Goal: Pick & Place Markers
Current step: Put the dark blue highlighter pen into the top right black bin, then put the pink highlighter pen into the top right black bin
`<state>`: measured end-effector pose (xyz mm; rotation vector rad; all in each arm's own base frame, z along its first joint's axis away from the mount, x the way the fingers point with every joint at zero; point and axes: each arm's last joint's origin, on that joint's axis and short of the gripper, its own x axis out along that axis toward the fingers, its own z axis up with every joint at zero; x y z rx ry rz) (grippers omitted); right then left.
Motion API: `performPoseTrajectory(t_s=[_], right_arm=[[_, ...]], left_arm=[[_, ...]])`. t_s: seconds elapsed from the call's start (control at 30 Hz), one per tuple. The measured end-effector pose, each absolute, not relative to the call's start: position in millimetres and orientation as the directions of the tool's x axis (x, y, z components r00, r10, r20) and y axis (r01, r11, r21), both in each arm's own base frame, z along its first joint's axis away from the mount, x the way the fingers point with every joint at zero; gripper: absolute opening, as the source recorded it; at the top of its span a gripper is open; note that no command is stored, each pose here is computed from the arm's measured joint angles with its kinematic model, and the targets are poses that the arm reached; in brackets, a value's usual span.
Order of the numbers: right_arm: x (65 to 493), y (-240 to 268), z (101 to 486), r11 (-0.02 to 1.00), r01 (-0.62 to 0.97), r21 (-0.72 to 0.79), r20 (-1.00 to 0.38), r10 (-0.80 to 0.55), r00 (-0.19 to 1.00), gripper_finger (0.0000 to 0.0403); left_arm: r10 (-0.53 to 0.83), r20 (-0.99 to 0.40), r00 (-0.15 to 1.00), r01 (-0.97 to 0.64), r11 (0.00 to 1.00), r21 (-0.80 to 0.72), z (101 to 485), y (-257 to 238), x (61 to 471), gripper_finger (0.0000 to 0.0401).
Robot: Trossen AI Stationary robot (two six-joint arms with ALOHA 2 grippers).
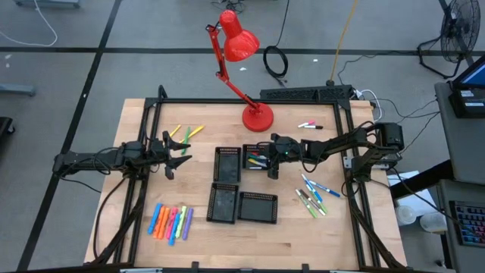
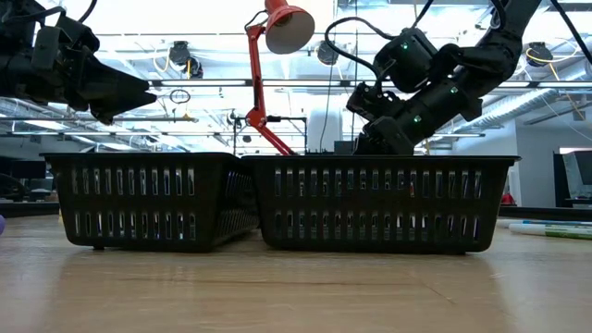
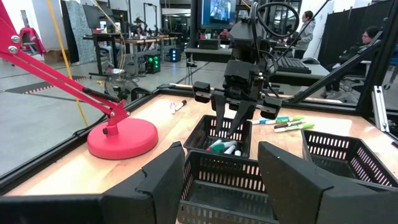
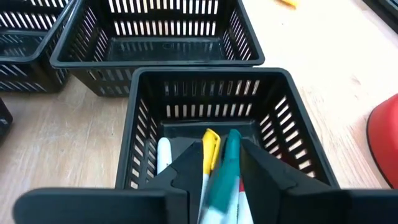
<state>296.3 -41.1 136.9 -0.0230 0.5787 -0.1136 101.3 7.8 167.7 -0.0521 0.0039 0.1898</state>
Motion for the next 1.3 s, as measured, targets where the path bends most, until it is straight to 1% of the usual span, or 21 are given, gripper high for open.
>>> performPoseTrajectory(t_s=[0.27, 0.37, 0.57, 0.77, 0.87, 0.97, 1.1, 1.2, 1.3], right_arm=[[296.1, -41.1, 137.5, 0.993, 0.101, -0.054, -0.543, -0.114, 0.832, 0.0119], [290.5, -40.5, 149.1, 0.992, 0.109, -0.059, -0.541, -0.123, 0.832, 0.0122], [262.5, -41.6, 189.2, 0.957, 0.265, -0.117, -0.540, -0.285, 0.792, 0.0123], [228.8, -41.7, 224.1, 0.891, 0.376, -0.254, -0.425, -0.452, 0.785, 0.0121], [211.7, -41.2, 232.7, 0.858, 0.444, -0.259, -0.382, -0.513, 0.769, 0.0116], [193.6, -41.4, 228.8, 0.800, 0.544, -0.253, -0.375, -0.599, 0.707, 0.0111], [172.7, -46.4, 214.3, 0.634, 0.710, -0.307, -0.349, -0.769, 0.535, 0.0105], [161.9, -57.2, 204.1, 0.570, 0.766, -0.297, -0.404, -0.802, 0.440, 0.0103], [153.1, -72.9, 196.7, 0.531, 0.817, -0.225, -0.488, -0.787, 0.377, 0.0107]], left_arm=[[0.188, -0.009, 0.982, -0.189, 0.981, -0.051, 167.7, 7.8, 101.3, 0.0209], [0.188, -0.009, 0.982, -0.189, 0.981, -0.051, 167.7, 7.8, 101.3, 0.0209], [0.188, -0.008, 0.982, -0.188, 0.981, -0.051, 167.8, 7.8, 101.3, 0.0209], [0.188, -0.009, 0.982, -0.189, 0.981, -0.051, 167.7, 7.8, 101.3, 0.0209], [0.188, -0.008, 0.982, -0.189, 0.981, -0.052, 167.8, 7.8, 101.3, 0.0209], [0.188, -0.009, 0.982, -0.189, 0.981, -0.051, 167.7, 7.8, 101.3, 0.0209], [0.188, -0.008, 0.982, -0.188, 0.981, -0.051, 167.8, 7.8, 101.3, 0.0209], [0.188, -0.009, 0.982, -0.189, 0.981, -0.052, 167.8, 7.8, 101.3, 0.0209], [0.188, -0.009, 0.982, -0.188, 0.981, -0.051, 167.8, 7.8, 101.3, 0.0209]])
